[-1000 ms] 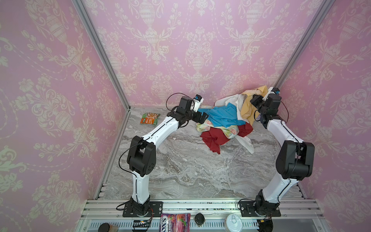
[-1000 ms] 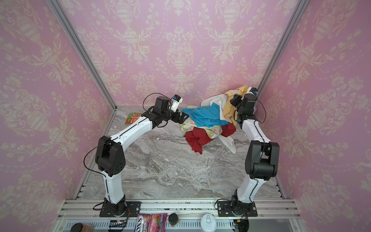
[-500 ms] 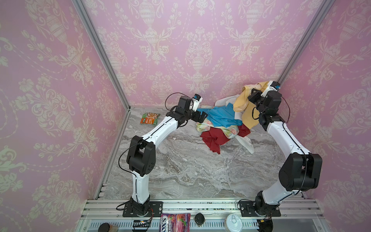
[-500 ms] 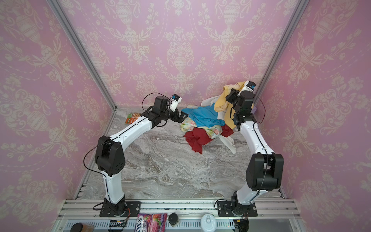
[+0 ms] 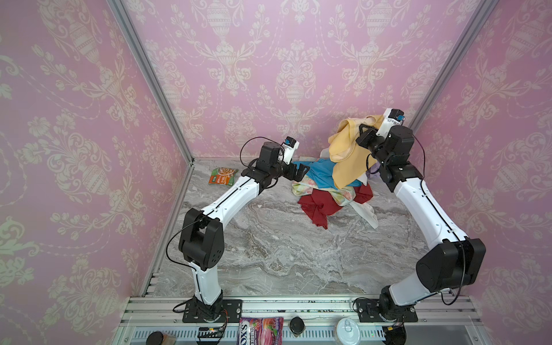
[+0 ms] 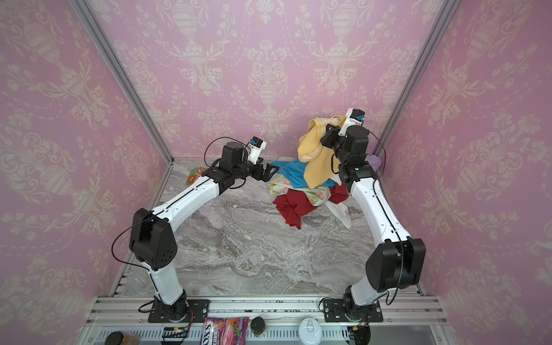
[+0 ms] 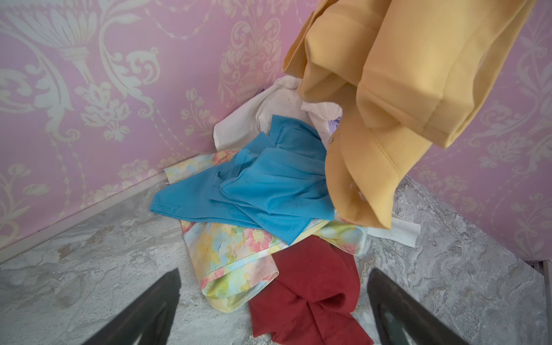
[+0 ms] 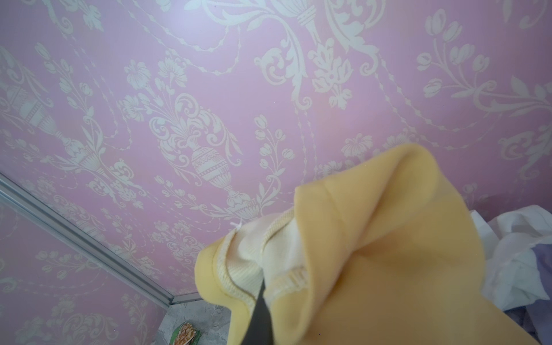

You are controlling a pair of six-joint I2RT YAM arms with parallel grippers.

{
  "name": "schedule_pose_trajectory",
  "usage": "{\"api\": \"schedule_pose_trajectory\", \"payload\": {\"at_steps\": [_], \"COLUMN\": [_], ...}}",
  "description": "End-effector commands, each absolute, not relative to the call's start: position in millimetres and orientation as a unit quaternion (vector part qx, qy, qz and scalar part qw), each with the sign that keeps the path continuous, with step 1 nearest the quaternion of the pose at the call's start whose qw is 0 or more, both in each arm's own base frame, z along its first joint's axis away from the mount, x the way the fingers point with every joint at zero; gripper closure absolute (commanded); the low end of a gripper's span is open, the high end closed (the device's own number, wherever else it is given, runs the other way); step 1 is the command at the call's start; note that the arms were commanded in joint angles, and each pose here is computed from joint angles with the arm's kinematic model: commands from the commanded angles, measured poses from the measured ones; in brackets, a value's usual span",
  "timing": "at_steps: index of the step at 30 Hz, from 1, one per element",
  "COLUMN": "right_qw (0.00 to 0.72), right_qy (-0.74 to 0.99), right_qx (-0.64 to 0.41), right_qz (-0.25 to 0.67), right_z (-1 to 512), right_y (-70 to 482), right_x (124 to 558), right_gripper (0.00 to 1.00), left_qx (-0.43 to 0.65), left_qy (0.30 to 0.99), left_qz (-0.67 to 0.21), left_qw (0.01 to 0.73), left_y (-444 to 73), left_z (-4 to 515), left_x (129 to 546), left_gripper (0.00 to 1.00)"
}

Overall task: Pick out a specific cloth from the pile
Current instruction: 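Carry the yellow cloth toward the left gripper and grasp it with the left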

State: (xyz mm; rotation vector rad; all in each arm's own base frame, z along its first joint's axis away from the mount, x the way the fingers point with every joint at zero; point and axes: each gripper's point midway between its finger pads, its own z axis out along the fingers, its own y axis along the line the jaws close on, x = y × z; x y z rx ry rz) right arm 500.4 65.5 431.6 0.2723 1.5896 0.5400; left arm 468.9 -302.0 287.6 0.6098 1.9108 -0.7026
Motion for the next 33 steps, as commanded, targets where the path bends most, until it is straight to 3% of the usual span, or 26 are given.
{"api": "schedule_pose_trajectory", "payload": {"at_steps": [1,16,25,33], "right_qw": [0.682,0.619,0.597,0.588], "right_qy": [0.683,0.734,0.754,0.759], "right_qx": [0.084,0.057,0.062,0.065], "right_qz": [0.248,0.273,0.268,0.270], "right_z": [472,429,416,414], "right_y": [80,144,161,174], "right_x": [477,457,469,478], "right_gripper": [1.00,1.00,1.00,1.00], "left_qx": [0.244,0.236,0.320,0.346], "left_qy": [0.766,0.746,0.728,0.723], "left_qz": [-0.313,-0.343,-0.337,-0.335], "left_qw": [0.507,0.520,0.505,0.496], "left_y": [-296,-283,-316,-345], "left_z": [318,335,333,318], "left_x": [457,410,384,393], "left_gripper": [0.01,0.01,0.00,0.01]}}
